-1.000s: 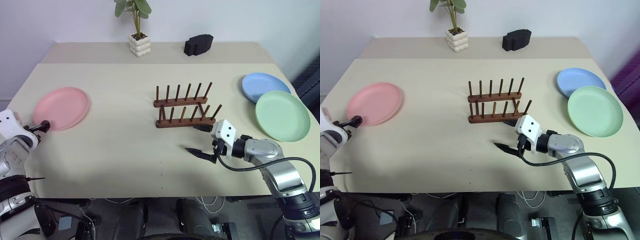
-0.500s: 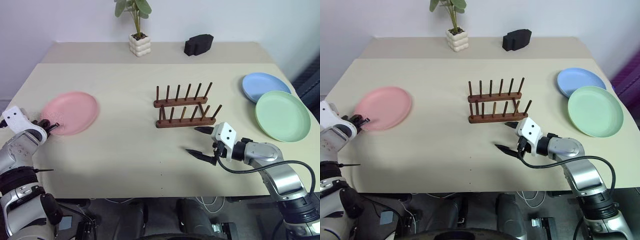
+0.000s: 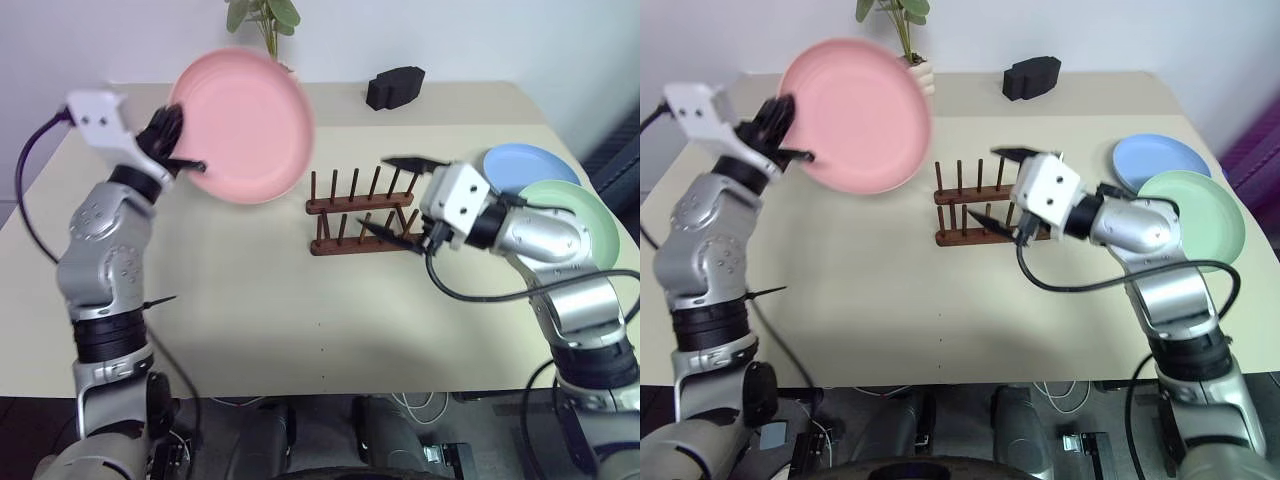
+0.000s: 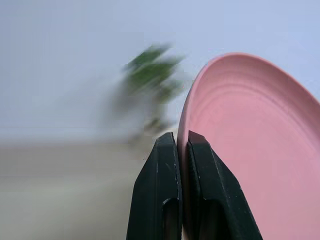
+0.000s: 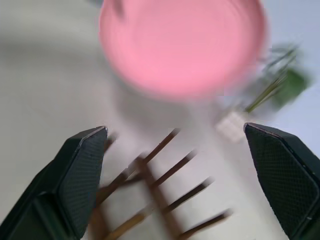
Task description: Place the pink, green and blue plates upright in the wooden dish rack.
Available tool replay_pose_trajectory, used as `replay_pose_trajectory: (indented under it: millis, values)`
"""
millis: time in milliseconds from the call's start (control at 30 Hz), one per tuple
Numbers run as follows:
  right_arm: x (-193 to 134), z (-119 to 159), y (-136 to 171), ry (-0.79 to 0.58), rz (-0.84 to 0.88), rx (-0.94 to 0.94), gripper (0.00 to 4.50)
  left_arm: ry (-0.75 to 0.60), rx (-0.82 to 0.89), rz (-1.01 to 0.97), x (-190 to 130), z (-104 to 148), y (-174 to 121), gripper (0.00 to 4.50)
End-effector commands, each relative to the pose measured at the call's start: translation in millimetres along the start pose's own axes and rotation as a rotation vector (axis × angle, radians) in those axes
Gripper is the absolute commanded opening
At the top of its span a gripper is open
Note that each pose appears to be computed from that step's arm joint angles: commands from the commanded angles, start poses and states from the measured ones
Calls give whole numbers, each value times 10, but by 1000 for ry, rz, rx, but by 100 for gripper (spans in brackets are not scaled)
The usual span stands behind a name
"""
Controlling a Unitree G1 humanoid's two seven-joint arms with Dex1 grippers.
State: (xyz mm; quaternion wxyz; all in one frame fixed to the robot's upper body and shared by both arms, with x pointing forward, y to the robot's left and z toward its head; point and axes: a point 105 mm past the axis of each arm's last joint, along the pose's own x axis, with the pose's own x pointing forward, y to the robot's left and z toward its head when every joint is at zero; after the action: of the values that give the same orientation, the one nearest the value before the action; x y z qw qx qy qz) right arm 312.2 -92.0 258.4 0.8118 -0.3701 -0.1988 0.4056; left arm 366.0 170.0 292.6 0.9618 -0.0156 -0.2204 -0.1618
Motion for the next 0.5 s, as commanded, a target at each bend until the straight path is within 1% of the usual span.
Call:
replay_pose_trajectory:
  millis: [33, 133, 233, 300, 433, 500]
  values:
    - [133, 150, -97, -25, -69, -183, 450, -71, 0, -61, 82, 188, -274, 4]
    - [239, 202, -27, -42, -71, -306, 450, -90, -26, -105, 111, 225, -456, 4]
    - [308, 215, 166, -65, -14, -372, 450, -93, -59, -122, 122, 215, -569, 4]
    - [317, 212, 268, -75, 22, -384, 450, -87, -77, -120, 122, 189, -599, 4]
    - [323, 174, 344, -68, 57, -395, 450, -82, -99, -126, 115, 165, -639, 4]
    - [333, 141, 362, -55, 65, -407, 394, -82, -117, -129, 110, 167, -649, 0]
